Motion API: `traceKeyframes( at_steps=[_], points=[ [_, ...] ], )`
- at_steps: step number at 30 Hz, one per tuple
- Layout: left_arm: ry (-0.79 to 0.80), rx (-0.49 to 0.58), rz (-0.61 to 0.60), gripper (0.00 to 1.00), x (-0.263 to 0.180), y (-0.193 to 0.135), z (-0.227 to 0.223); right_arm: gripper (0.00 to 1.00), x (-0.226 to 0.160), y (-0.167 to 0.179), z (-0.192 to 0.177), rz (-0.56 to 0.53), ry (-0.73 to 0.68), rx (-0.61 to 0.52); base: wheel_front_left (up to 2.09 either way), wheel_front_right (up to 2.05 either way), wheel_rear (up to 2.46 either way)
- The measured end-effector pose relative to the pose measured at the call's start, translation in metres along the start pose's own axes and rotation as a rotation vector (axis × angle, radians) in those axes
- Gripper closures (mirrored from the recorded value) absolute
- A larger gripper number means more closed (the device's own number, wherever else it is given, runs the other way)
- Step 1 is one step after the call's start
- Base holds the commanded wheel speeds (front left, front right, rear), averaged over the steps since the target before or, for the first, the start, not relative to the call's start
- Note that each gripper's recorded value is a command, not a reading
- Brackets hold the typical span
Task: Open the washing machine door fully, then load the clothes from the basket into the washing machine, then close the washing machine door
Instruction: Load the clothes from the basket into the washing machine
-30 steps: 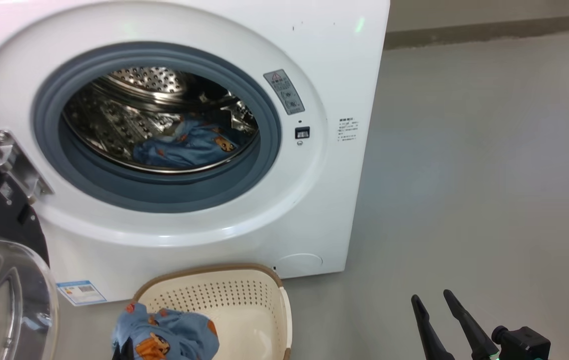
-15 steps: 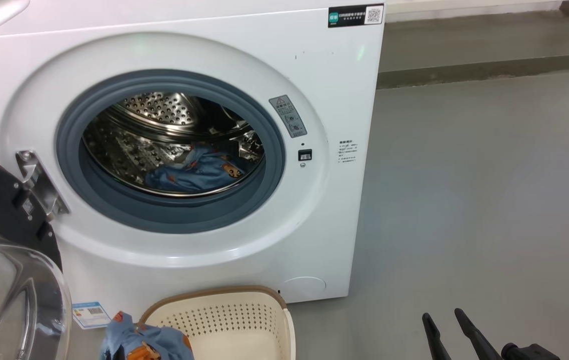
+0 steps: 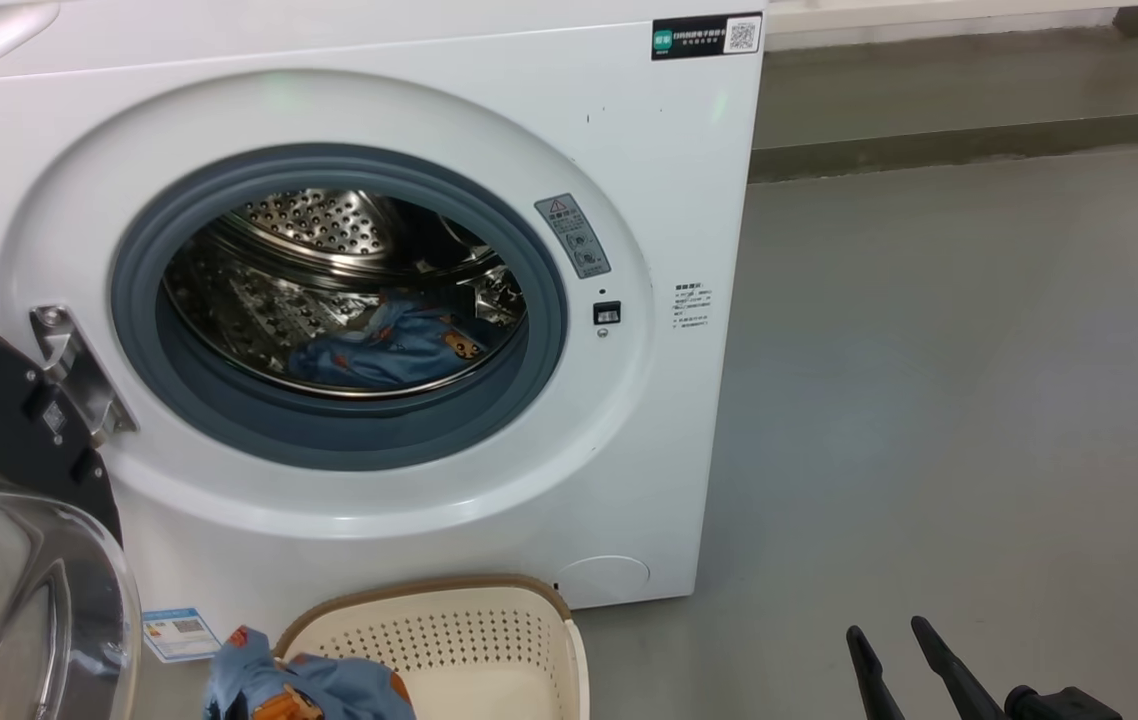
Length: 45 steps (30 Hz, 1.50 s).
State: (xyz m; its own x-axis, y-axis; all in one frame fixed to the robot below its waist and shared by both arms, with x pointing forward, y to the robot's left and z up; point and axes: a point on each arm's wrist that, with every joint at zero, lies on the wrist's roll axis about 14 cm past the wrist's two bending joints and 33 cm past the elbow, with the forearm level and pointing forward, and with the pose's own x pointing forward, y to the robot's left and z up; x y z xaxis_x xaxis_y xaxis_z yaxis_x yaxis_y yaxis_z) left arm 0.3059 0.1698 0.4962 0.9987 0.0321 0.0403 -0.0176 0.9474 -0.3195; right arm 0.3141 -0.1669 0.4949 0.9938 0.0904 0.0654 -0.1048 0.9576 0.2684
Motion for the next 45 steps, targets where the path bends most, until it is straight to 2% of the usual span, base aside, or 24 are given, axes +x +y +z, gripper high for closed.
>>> traceKeyframes(
  at_steps=[20, 31, 45],
  points=[
    [0.012, -0.038, -0.045, 1.0, 0.015, -0.018, -0.003, 0.0, -0.004, -0.007, -0.007, -0.038, 0.018, 0.016, 0.0, 0.0, 0.0],
    [-0.04, -0.047, -0.097, 1.0, 0.067, -0.042, 0.012, 0.0, 0.0, -0.007, -0.016, -0.053, 0.047, 0.035, 0.0, 0.0, 0.0],
    [-0.24, 0.02, -0.154, 1.0, 0.162, -0.071, 0.075, 0.0, 0.011, -0.017, -0.019, -0.093, 0.059, 0.036, 0.0, 0.0, 0.0]
  ],
)
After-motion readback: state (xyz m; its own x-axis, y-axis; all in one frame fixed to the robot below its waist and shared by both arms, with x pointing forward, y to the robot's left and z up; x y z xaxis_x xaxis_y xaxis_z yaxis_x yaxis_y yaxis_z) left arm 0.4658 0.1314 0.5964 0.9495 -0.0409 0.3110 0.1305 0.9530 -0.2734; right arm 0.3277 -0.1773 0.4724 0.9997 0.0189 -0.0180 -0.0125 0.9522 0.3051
